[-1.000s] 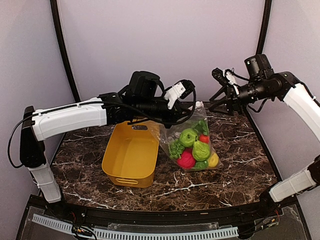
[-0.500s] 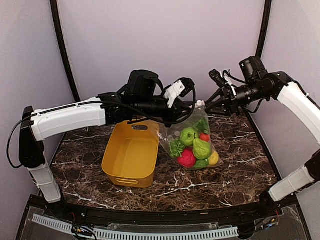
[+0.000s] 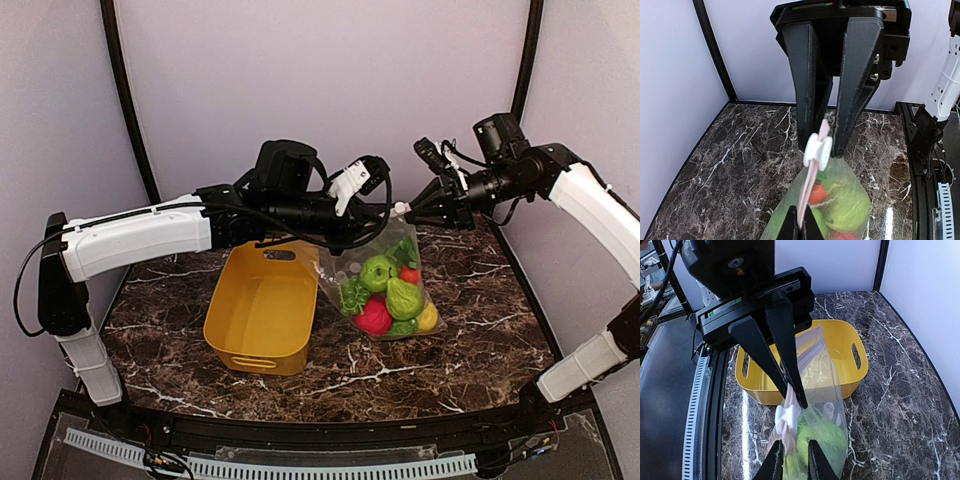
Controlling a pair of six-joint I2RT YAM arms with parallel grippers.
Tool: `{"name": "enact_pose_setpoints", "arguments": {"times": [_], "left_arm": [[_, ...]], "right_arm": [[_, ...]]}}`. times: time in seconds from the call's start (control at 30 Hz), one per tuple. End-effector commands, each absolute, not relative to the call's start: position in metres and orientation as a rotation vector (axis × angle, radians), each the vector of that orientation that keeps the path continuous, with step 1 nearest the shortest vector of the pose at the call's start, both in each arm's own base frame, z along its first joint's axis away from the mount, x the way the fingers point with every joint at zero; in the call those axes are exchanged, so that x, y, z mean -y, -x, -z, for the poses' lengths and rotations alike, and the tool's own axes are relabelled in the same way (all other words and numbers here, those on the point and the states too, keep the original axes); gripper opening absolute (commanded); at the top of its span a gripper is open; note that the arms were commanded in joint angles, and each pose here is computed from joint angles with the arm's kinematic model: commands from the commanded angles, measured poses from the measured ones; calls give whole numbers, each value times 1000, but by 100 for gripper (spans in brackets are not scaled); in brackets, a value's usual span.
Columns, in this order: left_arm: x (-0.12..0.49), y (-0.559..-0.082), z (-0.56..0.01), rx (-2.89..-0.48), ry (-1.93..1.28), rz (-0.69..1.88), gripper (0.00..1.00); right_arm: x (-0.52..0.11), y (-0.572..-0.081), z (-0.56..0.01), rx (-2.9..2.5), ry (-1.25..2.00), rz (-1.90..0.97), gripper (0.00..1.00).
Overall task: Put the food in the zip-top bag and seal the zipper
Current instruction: Hold the zipper food storage bag at the center of the board.
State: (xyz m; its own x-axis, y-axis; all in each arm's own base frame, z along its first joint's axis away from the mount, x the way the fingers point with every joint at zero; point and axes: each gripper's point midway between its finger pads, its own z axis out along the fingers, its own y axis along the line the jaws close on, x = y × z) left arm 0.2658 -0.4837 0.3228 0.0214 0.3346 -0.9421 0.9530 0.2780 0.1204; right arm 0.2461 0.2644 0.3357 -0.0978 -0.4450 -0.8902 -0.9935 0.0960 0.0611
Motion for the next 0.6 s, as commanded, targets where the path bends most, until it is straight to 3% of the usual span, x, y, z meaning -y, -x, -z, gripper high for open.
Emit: {"name": "enact_pose_setpoints", "arguments": {"times": [0.0,0.1,0.37,0.5,0.57], "left_arm": [[481,-257,-349,-1451,-1224,796,2],[481,-257,-349,-1451,-1224,801,2],[481,-256,-347,-1457,-1231,803,5],[480,-256,-353,-1453,-1228,800,53],[480,-255,-361,-1439,-1206,819,64]], "right_arm": [[-271,-247,-336,-1630,1443,-972,16],[-274,-248,-332,-1639,1451,-973,15],[-276,-244,-331,-1635,1466,-977,0],[-274,-237,-340,-1598,1482,-974,0],[-273,-232,-342,-1581,1499,-968,0]]}}
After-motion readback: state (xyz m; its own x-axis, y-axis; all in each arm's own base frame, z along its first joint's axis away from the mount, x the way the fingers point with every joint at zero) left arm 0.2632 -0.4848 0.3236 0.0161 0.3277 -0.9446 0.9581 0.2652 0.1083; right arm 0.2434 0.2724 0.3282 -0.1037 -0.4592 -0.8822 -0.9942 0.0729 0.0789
